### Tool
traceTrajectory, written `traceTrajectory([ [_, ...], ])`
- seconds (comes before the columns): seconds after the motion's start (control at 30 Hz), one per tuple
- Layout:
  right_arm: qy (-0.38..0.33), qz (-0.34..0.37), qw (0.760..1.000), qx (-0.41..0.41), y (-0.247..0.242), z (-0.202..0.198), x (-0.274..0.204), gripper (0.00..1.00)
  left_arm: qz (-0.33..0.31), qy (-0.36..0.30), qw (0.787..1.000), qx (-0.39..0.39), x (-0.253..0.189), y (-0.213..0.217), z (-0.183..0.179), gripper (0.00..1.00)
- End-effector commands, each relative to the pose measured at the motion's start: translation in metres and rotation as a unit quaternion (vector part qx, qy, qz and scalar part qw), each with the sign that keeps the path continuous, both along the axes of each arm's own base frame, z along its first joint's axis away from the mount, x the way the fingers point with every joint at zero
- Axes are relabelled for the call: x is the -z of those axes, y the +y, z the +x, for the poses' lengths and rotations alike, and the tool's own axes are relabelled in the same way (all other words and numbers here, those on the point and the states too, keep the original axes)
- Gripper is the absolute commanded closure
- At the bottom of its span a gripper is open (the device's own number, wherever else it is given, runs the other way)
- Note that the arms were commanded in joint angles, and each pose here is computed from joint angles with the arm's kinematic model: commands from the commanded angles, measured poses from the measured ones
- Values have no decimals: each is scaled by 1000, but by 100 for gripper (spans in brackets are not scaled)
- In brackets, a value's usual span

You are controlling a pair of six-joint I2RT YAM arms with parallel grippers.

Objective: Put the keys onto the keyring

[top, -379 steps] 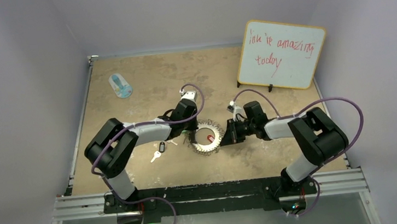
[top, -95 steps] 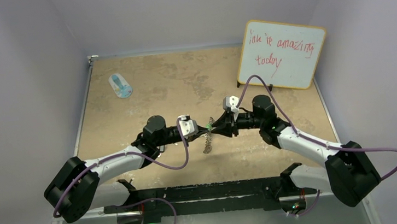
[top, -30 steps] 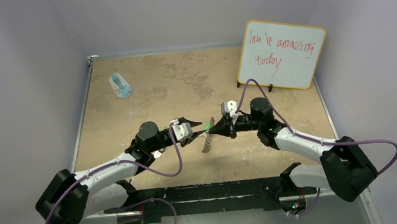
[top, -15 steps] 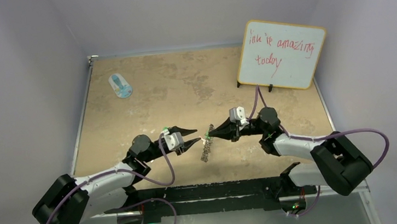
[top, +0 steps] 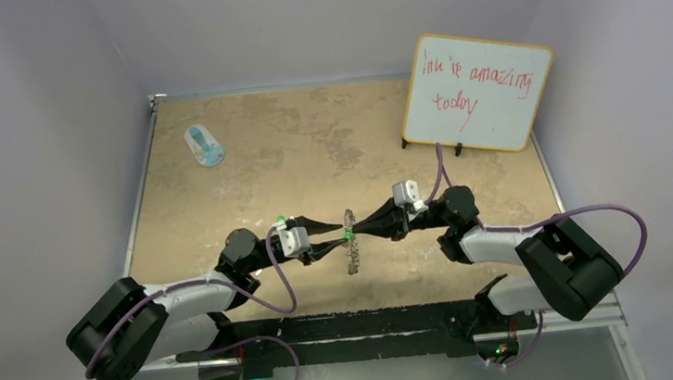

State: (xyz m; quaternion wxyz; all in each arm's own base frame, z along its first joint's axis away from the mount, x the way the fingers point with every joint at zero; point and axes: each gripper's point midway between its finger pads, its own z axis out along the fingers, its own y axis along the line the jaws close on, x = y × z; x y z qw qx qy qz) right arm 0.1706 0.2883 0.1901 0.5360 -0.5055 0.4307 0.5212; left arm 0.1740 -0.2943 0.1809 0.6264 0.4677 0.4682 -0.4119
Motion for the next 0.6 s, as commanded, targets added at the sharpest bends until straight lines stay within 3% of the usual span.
traceTrajectory([
  [0.0, -39, 28, 999, -11, 0, -5, -19, 100, -35, -23, 998, 37, -25, -8, -10, 69],
  [0.23, -32, 25, 999, -9, 0, -4, -17, 100, -38, -23, 998, 42, -30, -10, -10, 71],
  [0.57, -27, 23, 999, -17, 1, -6, -18, 100, -41, -22, 998, 36, -31, -15, -2, 90],
])
